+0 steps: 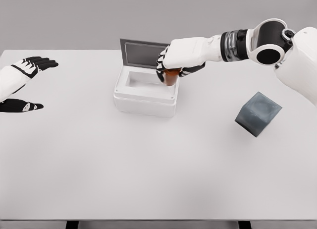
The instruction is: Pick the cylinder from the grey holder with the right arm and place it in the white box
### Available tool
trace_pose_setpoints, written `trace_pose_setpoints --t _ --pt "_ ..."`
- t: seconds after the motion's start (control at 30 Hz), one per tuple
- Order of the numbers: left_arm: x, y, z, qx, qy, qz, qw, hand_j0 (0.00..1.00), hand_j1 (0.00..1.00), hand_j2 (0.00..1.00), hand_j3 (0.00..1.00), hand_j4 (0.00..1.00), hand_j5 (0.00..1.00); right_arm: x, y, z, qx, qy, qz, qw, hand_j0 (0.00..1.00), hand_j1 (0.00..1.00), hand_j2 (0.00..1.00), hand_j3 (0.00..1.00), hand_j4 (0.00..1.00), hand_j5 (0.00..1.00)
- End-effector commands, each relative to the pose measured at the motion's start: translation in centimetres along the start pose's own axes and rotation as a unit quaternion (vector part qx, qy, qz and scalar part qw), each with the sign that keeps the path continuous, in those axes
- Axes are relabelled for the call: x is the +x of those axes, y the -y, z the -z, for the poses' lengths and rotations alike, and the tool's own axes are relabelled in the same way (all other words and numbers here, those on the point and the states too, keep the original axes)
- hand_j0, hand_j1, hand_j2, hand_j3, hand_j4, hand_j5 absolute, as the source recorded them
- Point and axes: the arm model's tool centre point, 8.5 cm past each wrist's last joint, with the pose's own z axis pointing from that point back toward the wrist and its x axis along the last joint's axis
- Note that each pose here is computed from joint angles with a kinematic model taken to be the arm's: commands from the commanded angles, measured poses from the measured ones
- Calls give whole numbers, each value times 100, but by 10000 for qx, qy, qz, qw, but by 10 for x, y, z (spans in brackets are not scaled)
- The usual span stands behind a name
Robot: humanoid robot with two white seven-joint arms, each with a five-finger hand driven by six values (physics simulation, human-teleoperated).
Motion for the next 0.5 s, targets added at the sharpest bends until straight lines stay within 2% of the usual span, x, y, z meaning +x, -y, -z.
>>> trace_pose_setpoints --t 0.0,0.03,0.07,0.13,0.3,0.4,0.47 --pt "0 -1 0 18 0 -22 10000 100 100 100 100 100 100 0 1 -1 -19 -3 9 10000 62 62 62 62 62 62" --pt "0 -1 0 18 0 -22 10000 100 100 100 100 100 100 1 1 -1 -21 2 4 10000 64 64 64 64 64 64" --pt "0 -1 0 22 1 -27 10000 100 100 100 100 100 100 1 1 -1 -17 -1 -1 10000 72 72 72 72 72 72" --pt "0 -1 0 22 1 -27 10000 100 100 100 100 100 100 3 5 -1 32 -64 -239 9997 95 95 95 95 95 95" --pt "0 -1 0 18 0 -22 10000 100 100 100 100 100 100 9 18 -2 -22 -32 -471 9989 98 98 98 98 98 98" --pt "0 -1 0 18 0 -22 10000 100 100 100 100 100 100 9 46 -23 -467 -162 -659 9966 98 98 98 98 98 98" --pt "0 -1 0 22 1 -27 10000 100 100 100 100 100 100 14 72 -59 -935 -350 -949 9905 98 98 98 98 98 98"
